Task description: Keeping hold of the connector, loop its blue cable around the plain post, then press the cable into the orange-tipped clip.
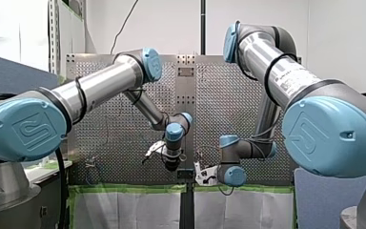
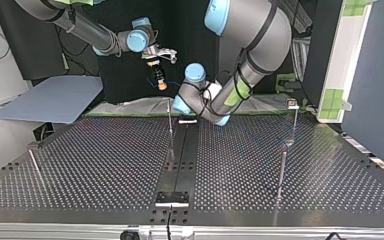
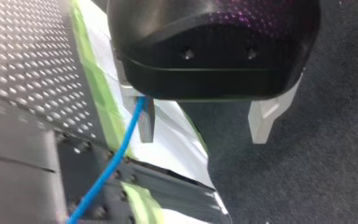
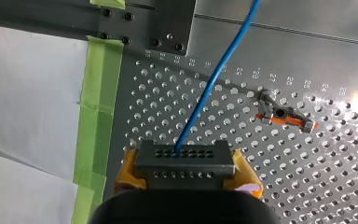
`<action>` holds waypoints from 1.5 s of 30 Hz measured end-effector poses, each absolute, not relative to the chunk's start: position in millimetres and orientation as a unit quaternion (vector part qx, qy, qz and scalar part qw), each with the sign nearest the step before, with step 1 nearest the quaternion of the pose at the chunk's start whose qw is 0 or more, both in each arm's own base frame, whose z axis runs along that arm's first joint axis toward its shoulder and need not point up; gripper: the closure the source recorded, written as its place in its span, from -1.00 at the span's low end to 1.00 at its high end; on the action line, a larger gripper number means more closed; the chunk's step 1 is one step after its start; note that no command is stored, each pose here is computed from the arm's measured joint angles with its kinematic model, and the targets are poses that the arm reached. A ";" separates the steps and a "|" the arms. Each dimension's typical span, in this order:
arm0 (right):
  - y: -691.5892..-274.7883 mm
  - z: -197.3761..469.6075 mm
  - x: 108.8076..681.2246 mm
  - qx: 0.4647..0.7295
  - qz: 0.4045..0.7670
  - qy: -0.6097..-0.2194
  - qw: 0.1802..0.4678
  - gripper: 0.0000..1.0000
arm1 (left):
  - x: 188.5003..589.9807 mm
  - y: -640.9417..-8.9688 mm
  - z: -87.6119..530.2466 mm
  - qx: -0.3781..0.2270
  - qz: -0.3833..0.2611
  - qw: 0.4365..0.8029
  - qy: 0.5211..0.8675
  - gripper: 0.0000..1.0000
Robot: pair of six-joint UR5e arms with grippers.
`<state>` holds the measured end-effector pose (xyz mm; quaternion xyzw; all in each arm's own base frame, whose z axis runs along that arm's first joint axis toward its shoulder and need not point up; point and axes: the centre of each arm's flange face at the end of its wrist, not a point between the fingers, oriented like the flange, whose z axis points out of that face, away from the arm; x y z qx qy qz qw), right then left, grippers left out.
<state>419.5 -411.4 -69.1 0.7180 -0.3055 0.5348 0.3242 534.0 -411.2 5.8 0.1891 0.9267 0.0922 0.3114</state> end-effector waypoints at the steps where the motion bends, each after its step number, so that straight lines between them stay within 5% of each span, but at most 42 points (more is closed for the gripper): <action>1: -411.4 -69.1 419.5 0.718 0.535 -0.305 0.324 1.00 | 533.9 -410.3 -0.3 0.188 0.095 0.311 0.927 -1.00; 12: -412.6 -68.8 418.9 0.717 0.536 -0.306 0.325 1.00 | 543.2 -397.5 -34.4 0.165 0.096 0.321 0.928 -1.00; 30: -412.7 -68.9 418.4 0.717 0.535 -0.307 0.324 1.00 | 534.2 -385.2 -81.2 0.175 0.109 0.288 0.935 -1.00; 31: -412.7 -69.0 418.4 0.717 0.535 -0.307 0.324 1.00 | 534.3 -385.6 -81.0 0.175 0.109 0.289 0.935 -0.87; 32: -412.7 -69.0 418.4 0.717 0.535 -0.307 0.324 1.00 | 534.2 -386.0 -81.0 0.175 0.109 0.289 0.935 -0.48; 33: -412.7 -69.0 418.4 0.717 0.535 -0.307 0.324 1.00 | 534.1 -386.3 -81.0 0.175 0.109 0.290 0.935 -0.48; 35: -412.7 -69.0 418.4 0.717 0.535 -0.307 0.324 1.00 | 533.8 -387.4 -81.0 0.176 0.109 0.291 0.934 -0.13; 40: -412.6 -69.0 418.4 0.717 0.535 -0.307 0.324 1.00 | 532.5 -392.9 -81.9 0.179 0.107 0.300 0.931 0.04; 45: -412.6 -69.1 418.3 0.718 0.535 -0.307 0.324 1.00 | 530.7 -395.3 -81.8 0.178 0.112 0.305 0.929 0.47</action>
